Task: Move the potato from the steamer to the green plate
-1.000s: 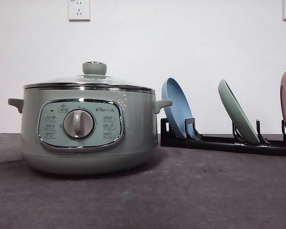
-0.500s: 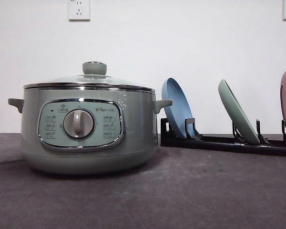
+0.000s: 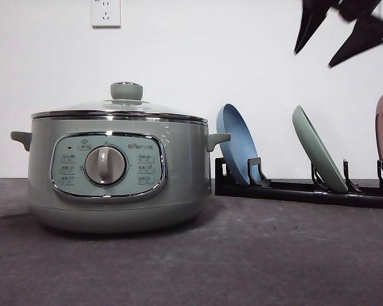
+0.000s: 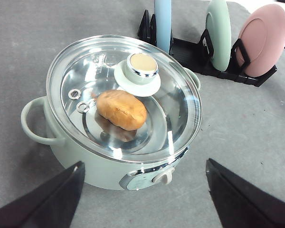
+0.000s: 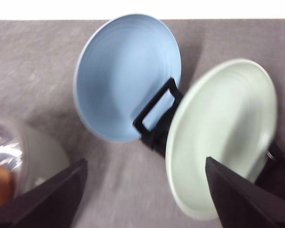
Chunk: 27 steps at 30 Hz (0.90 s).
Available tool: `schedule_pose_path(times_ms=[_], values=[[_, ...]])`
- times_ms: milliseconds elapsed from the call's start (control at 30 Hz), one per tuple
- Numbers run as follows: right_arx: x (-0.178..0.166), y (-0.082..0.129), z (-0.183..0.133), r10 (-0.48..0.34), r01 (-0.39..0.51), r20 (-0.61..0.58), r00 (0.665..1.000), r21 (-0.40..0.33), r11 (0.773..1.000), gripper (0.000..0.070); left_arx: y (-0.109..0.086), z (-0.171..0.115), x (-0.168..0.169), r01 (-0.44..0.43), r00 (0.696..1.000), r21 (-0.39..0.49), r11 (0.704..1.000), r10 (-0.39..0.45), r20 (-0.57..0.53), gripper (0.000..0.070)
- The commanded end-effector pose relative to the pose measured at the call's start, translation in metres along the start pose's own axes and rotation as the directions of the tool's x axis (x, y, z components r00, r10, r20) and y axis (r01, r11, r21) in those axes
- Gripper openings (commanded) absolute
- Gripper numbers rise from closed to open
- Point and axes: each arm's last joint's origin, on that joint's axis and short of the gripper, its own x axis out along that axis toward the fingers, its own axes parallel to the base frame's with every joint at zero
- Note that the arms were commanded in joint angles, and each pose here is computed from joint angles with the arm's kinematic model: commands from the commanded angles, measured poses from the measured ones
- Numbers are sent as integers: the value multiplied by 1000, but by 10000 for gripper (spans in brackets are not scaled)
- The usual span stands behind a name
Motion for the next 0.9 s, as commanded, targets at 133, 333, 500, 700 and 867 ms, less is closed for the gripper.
schedule_pose_path(times_ms=[133,333,500,700,867], values=[[42,-9,1,3,-3,-8,1000,28,1000,479,-2,6,-3,4,1000,19,1000,-5,24,519],[74,-17,-7,-18,20,-36,999,37,999,469,-2,6,-3,4,1000,19,1000,-5,24,519],[91,-22,-14,-19,22,-68,998,44,999,401,-2,5,-3,4,1000,18,1000,-5,22,519],[97,-24,-16,-26,29,-79,997,47,998,177,-2,5,-3,4,1000,18,1000,-5,22,519],[97,-25,-16,-45,49,-77,996,46,998,21,-2,5,-3,4,1000,18,1000,-5,22,519]])
